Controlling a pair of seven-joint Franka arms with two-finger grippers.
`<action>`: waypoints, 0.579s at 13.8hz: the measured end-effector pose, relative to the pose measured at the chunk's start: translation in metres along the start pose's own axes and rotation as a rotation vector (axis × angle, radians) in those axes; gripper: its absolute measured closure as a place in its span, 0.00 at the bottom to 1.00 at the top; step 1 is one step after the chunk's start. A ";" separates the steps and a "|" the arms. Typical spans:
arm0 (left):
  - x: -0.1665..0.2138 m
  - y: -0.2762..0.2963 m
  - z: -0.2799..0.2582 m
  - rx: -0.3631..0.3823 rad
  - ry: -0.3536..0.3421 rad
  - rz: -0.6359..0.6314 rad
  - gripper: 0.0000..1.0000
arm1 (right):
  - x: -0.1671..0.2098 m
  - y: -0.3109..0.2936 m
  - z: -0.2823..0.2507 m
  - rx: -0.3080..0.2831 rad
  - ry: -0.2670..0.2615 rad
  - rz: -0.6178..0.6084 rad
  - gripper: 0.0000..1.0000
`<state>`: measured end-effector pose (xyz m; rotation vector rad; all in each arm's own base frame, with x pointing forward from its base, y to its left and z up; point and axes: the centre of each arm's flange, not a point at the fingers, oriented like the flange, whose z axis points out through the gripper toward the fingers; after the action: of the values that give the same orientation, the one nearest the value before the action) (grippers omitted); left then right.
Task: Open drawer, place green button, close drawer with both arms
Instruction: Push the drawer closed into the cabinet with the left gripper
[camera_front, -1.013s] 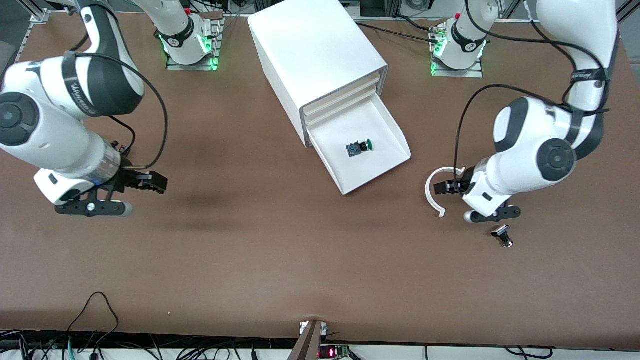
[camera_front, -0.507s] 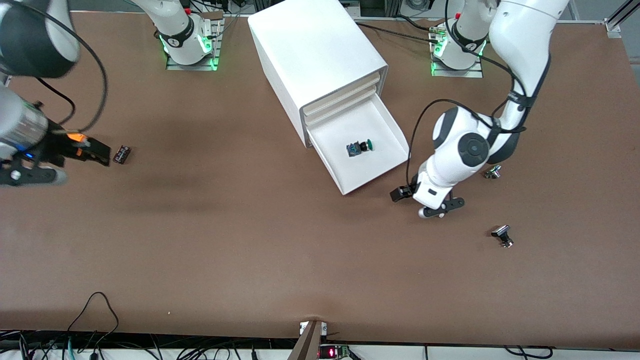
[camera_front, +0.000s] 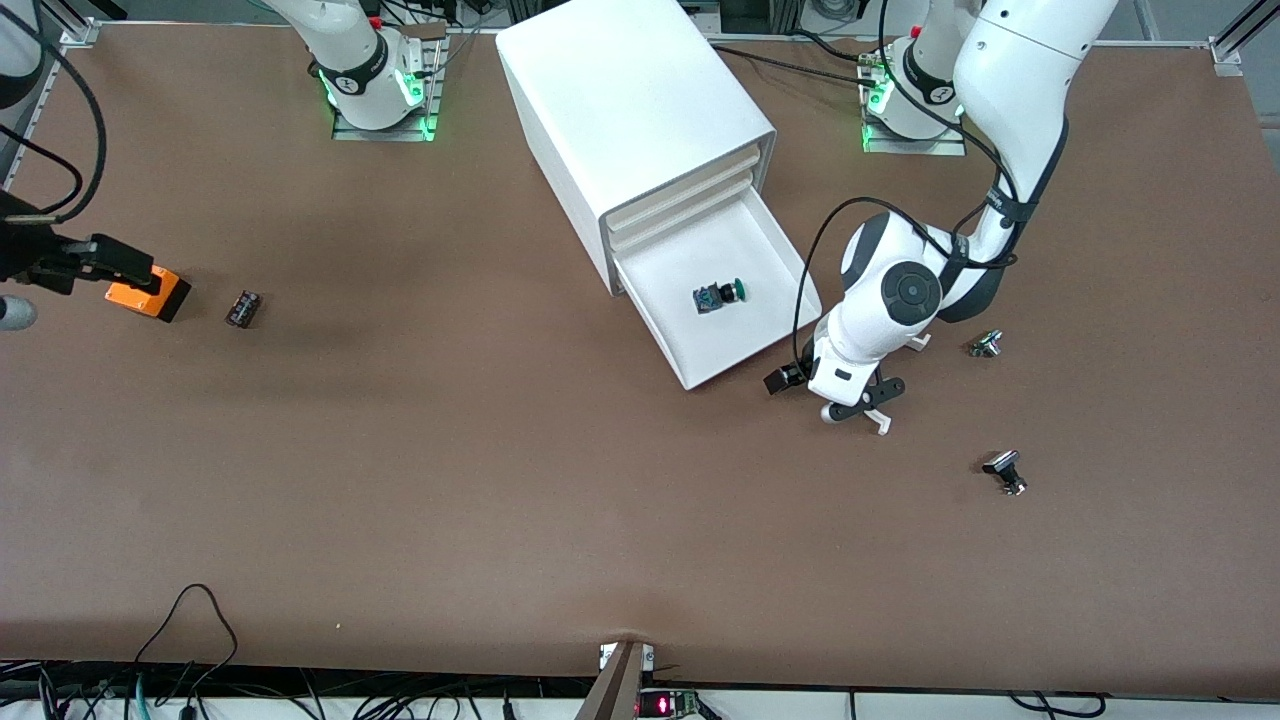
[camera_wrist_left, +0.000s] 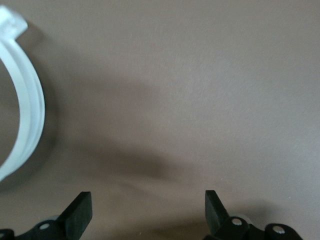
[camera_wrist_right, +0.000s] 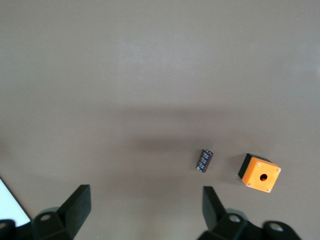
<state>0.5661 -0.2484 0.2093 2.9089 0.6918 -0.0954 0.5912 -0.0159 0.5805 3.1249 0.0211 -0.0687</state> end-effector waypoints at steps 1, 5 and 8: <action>-0.007 0.002 0.004 0.005 -0.007 -0.006 0.00 | -0.008 -0.004 0.004 0.003 0.017 -0.004 0.04; -0.041 0.013 0.017 0.034 -0.065 0.021 0.00 | -0.032 -0.002 0.019 0.010 0.008 -0.001 0.01; -0.061 0.020 0.015 0.066 -0.125 0.017 0.00 | -0.030 0.003 0.027 0.007 -0.002 0.007 0.01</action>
<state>0.5202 -0.2959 0.2026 2.9392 0.6548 -0.3004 0.5597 -0.0193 0.5552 3.1317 0.0098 -0.0718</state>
